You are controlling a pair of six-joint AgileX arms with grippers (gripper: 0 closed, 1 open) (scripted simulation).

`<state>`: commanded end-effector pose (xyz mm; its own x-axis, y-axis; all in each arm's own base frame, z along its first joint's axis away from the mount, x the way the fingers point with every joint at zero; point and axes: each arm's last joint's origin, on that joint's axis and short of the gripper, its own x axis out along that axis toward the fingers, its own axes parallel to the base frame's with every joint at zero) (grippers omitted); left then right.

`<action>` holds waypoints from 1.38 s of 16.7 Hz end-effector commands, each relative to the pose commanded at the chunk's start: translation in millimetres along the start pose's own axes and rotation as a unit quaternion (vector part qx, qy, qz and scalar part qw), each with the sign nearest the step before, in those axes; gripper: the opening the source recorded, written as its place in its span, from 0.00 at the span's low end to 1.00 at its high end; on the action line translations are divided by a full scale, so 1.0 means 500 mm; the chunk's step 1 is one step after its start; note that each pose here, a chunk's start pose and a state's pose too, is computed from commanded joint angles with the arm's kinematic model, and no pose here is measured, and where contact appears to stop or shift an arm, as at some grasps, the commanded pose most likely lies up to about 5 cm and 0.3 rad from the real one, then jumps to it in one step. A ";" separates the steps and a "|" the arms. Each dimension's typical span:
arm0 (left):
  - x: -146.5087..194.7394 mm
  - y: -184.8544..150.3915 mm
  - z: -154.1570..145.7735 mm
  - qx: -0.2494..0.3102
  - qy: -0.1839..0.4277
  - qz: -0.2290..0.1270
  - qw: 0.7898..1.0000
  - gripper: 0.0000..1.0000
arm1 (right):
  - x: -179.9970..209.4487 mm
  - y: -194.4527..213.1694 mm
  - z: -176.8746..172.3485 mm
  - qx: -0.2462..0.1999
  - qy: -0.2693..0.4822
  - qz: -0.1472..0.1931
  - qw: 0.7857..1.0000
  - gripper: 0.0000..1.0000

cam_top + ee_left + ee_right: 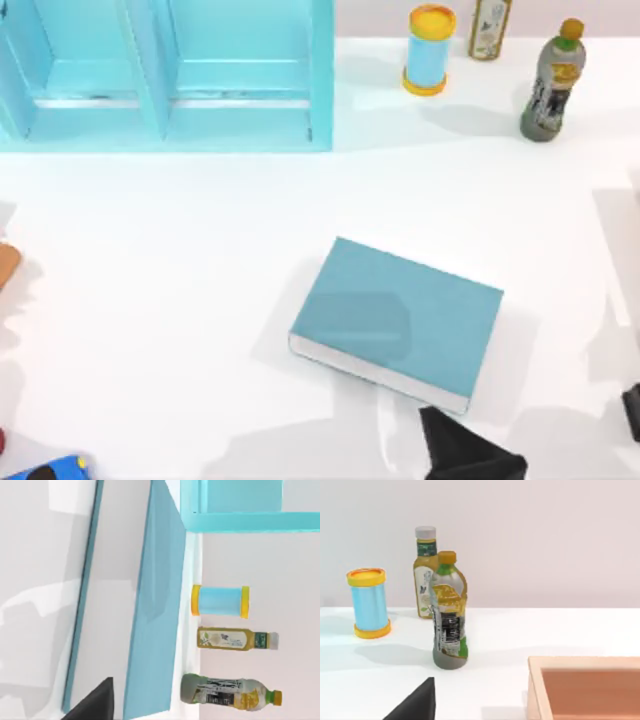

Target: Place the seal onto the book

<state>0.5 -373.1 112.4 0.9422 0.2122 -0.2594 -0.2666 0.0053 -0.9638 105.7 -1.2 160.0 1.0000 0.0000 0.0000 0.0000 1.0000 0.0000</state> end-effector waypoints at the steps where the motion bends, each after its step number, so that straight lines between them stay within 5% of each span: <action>1: 0.004 -0.002 0.000 -0.001 -0.002 0.000 1.000 1.00 | 0.000 0.000 0.000 0.000 0.000 0.000 1.000 1.00; 7: 0.048 -0.058 0.005 -0.008 -0.020 0.026 0.999 1.00 | 0.000 0.000 0.000 0.000 0.000 0.000 1.000 1.00; 12: 0.164 -0.181 0.054 0.006 -0.064 0.100 0.993 1.00 | 0.000 0.000 0.000 0.000 0.000 0.000 1.000 1.00; 19: 0.331 -0.328 0.261 0.109 -0.030 0.232 0.966 1.00 | 0.000 0.000 0.000 0.000 0.000 0.000 1.000 1.00; 23: 0.367 -0.350 0.415 0.206 0.061 0.232 0.949 1.00 | 0.000 0.000 0.000 0.000 0.000 0.000 1.000 1.00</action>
<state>177.8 -132.2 246.5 0.7134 0.1713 -0.6795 -0.6919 0.3257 -0.6444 105.7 -1.2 160.0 1.0000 0.0000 0.0000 0.0000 1.0000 0.0000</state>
